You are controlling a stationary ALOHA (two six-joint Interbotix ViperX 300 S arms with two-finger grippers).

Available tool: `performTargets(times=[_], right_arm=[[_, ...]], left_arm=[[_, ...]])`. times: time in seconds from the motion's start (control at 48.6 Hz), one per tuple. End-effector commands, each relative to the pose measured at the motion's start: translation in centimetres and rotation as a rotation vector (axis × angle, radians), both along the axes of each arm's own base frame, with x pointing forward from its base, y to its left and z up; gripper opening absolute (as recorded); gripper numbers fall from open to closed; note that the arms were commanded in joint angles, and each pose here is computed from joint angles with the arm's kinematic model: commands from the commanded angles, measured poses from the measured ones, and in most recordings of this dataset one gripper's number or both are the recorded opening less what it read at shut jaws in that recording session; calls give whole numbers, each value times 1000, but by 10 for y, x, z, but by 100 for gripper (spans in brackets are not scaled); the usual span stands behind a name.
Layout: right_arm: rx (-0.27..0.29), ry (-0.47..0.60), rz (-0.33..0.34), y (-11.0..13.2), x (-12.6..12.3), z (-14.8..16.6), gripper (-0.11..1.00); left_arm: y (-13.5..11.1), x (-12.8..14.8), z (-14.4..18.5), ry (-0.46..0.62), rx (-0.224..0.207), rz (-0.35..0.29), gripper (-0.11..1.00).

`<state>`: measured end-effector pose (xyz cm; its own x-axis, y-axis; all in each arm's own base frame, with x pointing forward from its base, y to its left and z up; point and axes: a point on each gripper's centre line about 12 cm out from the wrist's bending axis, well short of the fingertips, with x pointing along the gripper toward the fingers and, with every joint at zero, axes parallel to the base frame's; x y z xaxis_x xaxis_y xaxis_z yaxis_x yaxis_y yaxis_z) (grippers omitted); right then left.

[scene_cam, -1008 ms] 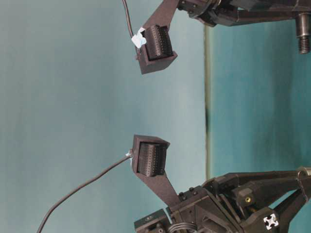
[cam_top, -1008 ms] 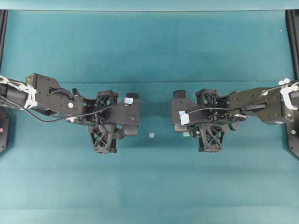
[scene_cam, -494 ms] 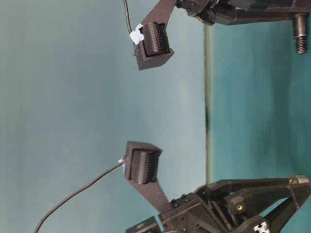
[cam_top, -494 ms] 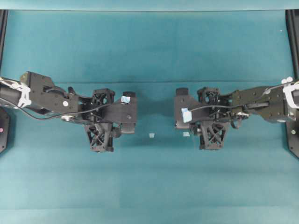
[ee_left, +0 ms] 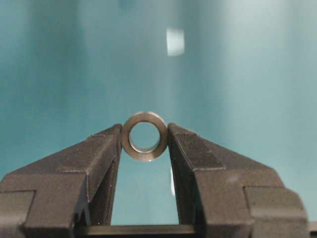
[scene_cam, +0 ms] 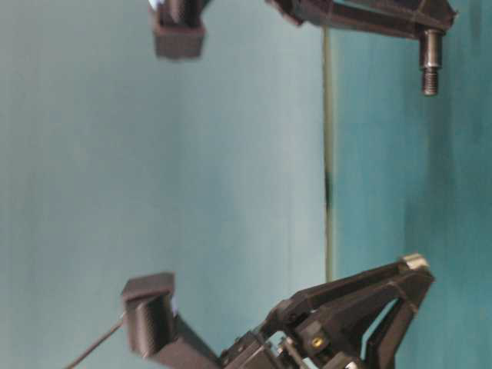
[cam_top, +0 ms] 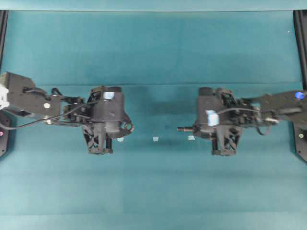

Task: Insert the washer onto the shaft with both hands.
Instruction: 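Lift both parts and rotate grippers to face each other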

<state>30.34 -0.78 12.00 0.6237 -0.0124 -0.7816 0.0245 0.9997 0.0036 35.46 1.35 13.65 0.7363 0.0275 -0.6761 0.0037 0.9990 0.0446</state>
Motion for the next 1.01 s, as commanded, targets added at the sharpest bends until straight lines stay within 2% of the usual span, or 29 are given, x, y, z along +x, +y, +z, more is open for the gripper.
performTargets(times=[0.0,0.226,0.37,0.576,0.987], right_arm=[[28,-86,-16,7,-1,11,0],[97,-231,-64,15,-9,18,0],[111,-282,-64,18,-11,22,0],[112,-293,-53,21,-10,22,0],[118,-374,-50,22,-5,29,0]], left_arm=[[-6,2,12,-80,3,-17,37],[-15,3,21,-184,-9,-35,37],[-18,8,29,-266,-54,-16,37],[-21,14,42,-385,-110,5,37],[-30,15,45,-412,-145,-4,37]])
